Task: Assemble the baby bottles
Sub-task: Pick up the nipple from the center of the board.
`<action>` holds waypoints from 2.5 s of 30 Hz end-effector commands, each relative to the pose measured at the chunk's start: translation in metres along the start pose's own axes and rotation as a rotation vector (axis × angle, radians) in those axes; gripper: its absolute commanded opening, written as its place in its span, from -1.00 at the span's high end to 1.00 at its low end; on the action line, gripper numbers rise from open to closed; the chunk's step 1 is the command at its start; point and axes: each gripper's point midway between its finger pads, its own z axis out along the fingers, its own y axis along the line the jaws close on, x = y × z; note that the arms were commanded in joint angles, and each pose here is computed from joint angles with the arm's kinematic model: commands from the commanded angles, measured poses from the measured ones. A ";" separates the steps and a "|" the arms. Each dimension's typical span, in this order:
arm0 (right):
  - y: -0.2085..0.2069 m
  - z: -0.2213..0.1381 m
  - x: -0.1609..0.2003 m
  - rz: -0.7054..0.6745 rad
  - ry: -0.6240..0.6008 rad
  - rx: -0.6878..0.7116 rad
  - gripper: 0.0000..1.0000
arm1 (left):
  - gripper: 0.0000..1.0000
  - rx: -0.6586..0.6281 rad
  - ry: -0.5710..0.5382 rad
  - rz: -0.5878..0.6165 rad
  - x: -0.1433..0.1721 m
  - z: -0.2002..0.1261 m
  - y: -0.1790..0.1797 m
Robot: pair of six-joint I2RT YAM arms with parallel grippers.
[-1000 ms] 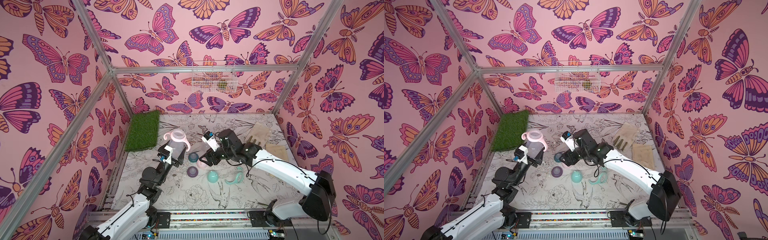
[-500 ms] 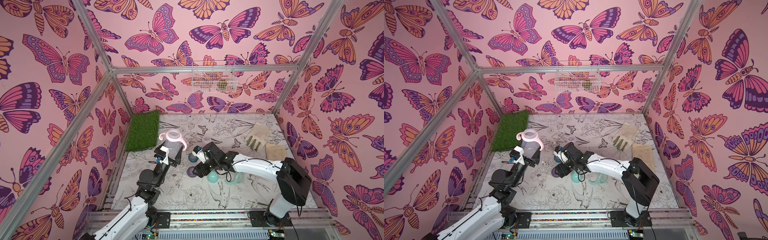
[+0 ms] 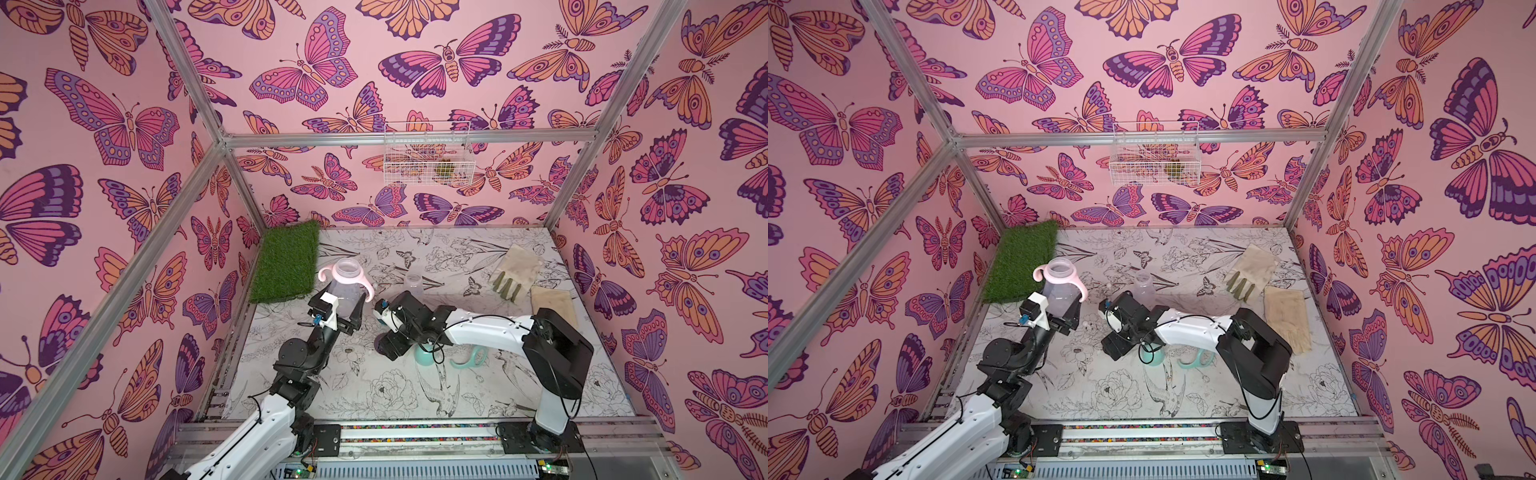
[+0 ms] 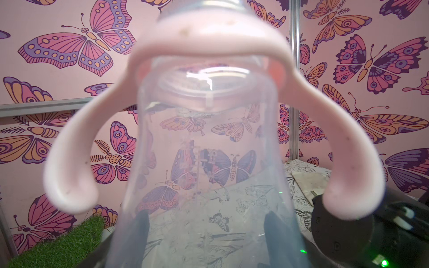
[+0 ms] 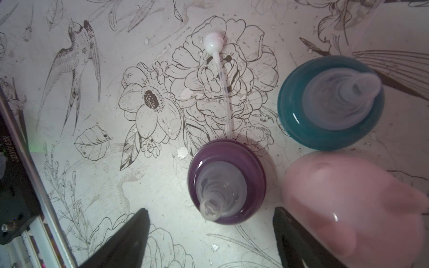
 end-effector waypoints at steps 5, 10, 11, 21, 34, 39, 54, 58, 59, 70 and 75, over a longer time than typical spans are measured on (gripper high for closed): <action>-0.006 0.012 0.004 -0.029 0.040 0.069 -0.74 | 1.00 -0.026 -0.018 0.004 -0.005 -0.004 0.006; -0.005 0.020 0.007 -0.040 0.059 0.072 -0.79 | 1.00 -0.022 -0.017 0.004 -0.004 -0.005 0.005; -0.005 0.022 0.008 -0.042 0.064 0.072 -0.79 | 1.00 -0.022 -0.017 0.004 -0.005 -0.005 0.005; -0.004 0.032 0.011 -0.058 0.092 0.094 -0.83 | 1.00 -0.017 -0.010 0.006 -0.003 -0.006 0.004; -0.009 0.043 0.018 -0.058 0.130 0.138 -0.80 | 1.00 -0.019 -0.011 0.008 -0.003 -0.007 0.004; -0.011 0.046 0.020 -0.063 0.142 0.155 -0.71 | 1.00 -0.017 -0.011 0.007 -0.003 -0.007 0.004; -0.015 0.049 0.034 -0.122 0.207 0.234 -0.64 | 1.00 -0.014 -0.007 0.010 -0.003 -0.007 0.003; -0.017 0.049 0.035 -0.124 0.210 0.248 -0.52 | 1.00 -0.015 -0.009 0.012 -0.003 -0.007 0.004; -0.016 0.050 0.035 -0.126 0.211 0.247 -0.48 | 1.00 -0.015 -0.007 0.012 -0.003 -0.007 0.004; -0.018 0.042 0.024 -0.126 0.182 0.273 -0.09 | 1.00 -0.021 -0.008 0.015 -0.003 -0.008 0.005; -0.015 0.025 0.007 -0.126 0.127 0.269 -0.06 | 1.00 -0.024 -0.012 0.015 -0.004 -0.008 0.005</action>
